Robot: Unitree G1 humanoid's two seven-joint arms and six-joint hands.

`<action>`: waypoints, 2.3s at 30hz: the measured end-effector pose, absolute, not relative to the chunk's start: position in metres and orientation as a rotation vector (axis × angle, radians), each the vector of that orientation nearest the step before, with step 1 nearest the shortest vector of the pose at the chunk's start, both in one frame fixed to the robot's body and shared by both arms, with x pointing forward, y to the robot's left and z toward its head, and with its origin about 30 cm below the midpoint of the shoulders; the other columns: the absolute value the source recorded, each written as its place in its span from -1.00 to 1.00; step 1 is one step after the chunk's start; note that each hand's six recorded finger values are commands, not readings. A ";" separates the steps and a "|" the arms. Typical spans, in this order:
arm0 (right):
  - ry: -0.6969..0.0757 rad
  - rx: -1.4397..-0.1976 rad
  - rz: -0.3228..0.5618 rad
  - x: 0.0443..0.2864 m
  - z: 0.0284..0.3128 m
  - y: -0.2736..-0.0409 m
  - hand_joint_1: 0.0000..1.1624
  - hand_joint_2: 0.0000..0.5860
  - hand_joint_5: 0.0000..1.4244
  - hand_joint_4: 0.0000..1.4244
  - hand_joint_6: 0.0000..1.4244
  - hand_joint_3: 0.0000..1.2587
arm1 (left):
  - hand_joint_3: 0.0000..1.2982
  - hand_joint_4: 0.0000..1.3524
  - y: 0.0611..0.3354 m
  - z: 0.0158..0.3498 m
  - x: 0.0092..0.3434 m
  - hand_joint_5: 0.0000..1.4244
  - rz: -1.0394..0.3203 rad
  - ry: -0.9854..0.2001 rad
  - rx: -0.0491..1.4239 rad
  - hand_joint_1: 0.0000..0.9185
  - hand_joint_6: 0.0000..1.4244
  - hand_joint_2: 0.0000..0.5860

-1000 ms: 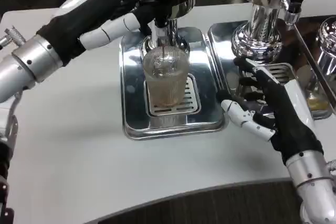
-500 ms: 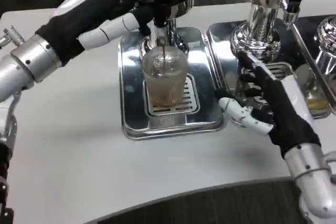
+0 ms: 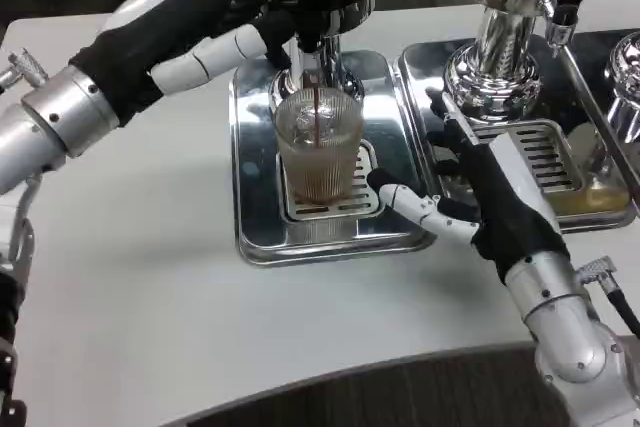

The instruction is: Grasp the cup under the faucet to collect the drink, then remove the cup.

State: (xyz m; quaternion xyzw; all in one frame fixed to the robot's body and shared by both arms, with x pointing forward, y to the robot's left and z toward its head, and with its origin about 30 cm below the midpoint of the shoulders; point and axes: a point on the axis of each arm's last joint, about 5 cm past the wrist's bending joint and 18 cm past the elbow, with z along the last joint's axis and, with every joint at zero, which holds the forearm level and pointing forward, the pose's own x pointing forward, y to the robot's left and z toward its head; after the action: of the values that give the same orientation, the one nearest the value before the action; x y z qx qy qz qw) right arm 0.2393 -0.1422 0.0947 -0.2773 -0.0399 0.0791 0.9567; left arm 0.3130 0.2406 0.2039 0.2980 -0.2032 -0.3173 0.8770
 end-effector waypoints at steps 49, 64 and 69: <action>-0.097 -0.478 0.268 0.276 0.087 -0.096 -0.02 -0.39 -0.92 -1.00 -0.74 -1.00 | -0.59 -0.65 0.240 0.206 0.310 -0.61 -0.668 -0.421 0.612 -0.94 -0.22 -0.65; -0.096 -0.510 0.268 0.284 0.088 -0.085 0.30 -0.49 -0.85 -1.00 -0.60 -1.00 | -0.56 -0.64 0.240 0.206 0.309 -0.60 -0.667 -0.423 0.612 -0.89 -0.22 -0.59; -0.093 -0.507 0.260 0.284 0.088 -0.082 0.31 -0.50 -0.83 -1.00 -0.57 -1.00 | -0.56 -0.64 0.241 0.206 0.309 -0.60 -0.667 -0.421 0.611 -0.90 -0.22 -0.58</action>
State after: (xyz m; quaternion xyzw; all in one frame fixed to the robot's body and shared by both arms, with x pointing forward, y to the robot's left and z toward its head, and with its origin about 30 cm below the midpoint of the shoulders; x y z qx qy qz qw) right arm 0.2840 -0.0821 0.0879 -0.2501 -0.0458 0.1282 0.9586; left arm 0.3089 0.2405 0.2063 0.2930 -0.2020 -0.3196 0.8782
